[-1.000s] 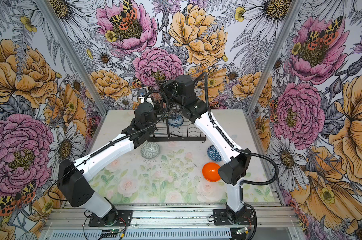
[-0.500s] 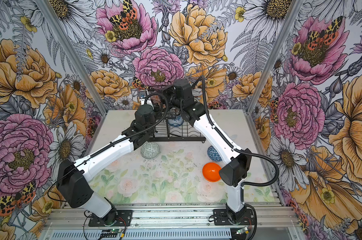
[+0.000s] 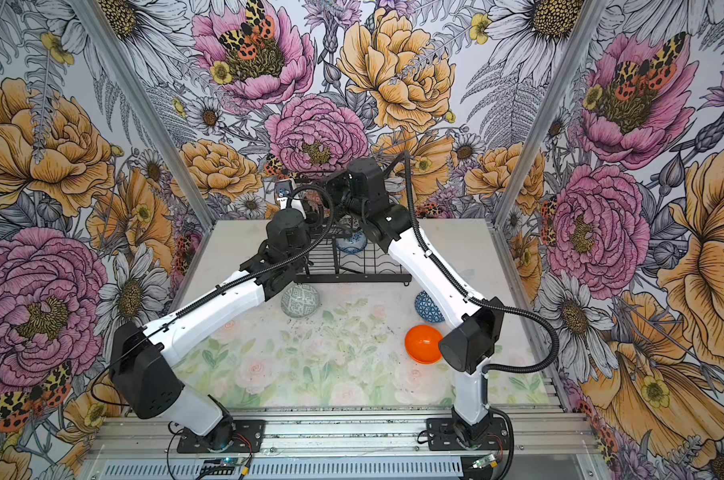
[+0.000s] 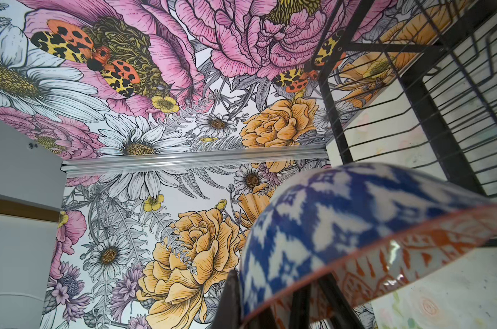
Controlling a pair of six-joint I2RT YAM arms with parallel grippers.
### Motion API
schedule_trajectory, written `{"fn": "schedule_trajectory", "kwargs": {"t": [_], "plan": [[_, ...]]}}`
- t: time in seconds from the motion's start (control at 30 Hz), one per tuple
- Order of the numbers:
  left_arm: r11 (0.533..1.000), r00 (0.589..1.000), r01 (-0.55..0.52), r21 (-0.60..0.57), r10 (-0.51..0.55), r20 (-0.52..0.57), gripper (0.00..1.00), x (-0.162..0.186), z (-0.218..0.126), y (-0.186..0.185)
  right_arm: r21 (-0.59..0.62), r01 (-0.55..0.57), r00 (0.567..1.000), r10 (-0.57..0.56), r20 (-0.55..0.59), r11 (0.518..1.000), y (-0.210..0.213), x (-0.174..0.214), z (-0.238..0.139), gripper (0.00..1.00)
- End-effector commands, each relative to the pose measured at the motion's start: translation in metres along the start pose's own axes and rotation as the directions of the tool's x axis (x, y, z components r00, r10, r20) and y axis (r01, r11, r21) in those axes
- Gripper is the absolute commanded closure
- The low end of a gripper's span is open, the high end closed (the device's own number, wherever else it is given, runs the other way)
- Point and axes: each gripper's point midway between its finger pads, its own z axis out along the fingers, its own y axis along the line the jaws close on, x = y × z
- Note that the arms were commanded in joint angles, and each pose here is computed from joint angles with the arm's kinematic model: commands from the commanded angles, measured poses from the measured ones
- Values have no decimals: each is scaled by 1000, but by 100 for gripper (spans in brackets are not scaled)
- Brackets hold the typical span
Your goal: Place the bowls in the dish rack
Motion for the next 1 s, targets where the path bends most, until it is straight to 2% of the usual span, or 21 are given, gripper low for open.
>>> {"fn": "schedule_trajectory", "kwargs": {"t": [0.0, 0.1, 0.3, 0.43, 0.67, 0.8, 0.97], "plan": [[997, 996, 72, -2, -72, 55, 61, -31, -11, 14, -61, 55, 998, -52, 45, 997, 27, -12, -22, 100], [997, 996, 75, -8, -75, 38, 56, -28, -12, 19, -60, 66, 997, -63, 53, 996, 27, -17, -24, 100], [996, 996, 84, -7, -84, 17, 26, -28, -19, 27, -39, 84, 993, -80, 83, 996, 20, -30, -32, 100], [997, 997, 71, 3, -71, -11, 2, -27, -20, 29, -24, 116, 987, -112, 114, 993, 17, -43, -41, 100], [997, 997, 68, 33, -67, -27, 1, -38, -30, 30, 9, 175, 970, -174, 171, 985, 9, -74, -62, 100], [992, 996, 80, 93, -76, -47, 1, -39, -33, 20, 35, 197, 956, -200, 215, 980, 2, -98, -79, 100], [992, 996, 53, 115, -43, -84, 1, -35, -37, 5, 81, 218, 934, -232, 271, 973, -12, -126, -103, 100]]}}
